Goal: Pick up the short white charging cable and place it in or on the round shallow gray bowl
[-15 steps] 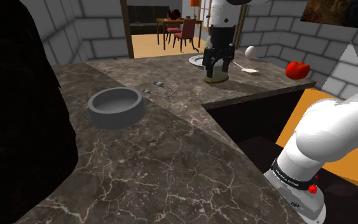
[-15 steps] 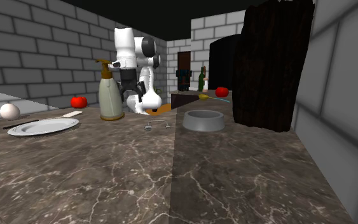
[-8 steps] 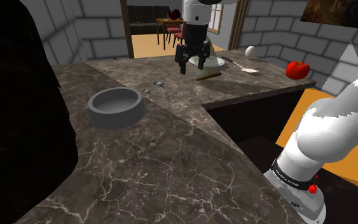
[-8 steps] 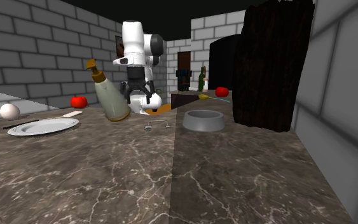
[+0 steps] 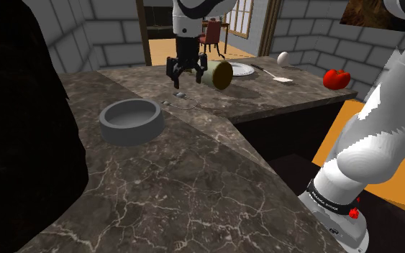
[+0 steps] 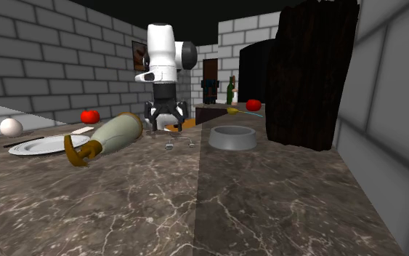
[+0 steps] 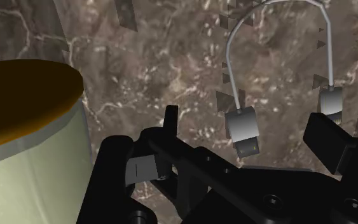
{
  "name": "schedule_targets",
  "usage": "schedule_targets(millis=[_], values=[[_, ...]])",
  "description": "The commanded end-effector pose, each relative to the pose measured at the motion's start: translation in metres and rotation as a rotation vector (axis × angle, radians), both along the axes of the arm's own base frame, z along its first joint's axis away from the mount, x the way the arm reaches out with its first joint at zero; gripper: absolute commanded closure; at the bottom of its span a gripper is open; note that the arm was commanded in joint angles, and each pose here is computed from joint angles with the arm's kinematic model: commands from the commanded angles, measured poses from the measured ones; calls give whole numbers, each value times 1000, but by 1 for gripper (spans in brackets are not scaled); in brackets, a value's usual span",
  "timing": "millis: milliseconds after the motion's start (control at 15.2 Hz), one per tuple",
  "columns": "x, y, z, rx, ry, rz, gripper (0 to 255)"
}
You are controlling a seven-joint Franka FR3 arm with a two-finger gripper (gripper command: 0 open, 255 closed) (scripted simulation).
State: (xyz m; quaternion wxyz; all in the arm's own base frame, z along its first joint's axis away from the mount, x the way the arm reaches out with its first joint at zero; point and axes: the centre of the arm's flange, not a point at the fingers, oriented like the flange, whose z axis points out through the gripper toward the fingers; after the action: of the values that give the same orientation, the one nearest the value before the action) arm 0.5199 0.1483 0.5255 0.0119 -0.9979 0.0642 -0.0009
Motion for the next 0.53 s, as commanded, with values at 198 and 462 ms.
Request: schedule_targets(millis=[198, 462], values=[[13, 11, -18, 1, -5, -6, 0], [13, 12, -39, 1, -5, -6, 0]])
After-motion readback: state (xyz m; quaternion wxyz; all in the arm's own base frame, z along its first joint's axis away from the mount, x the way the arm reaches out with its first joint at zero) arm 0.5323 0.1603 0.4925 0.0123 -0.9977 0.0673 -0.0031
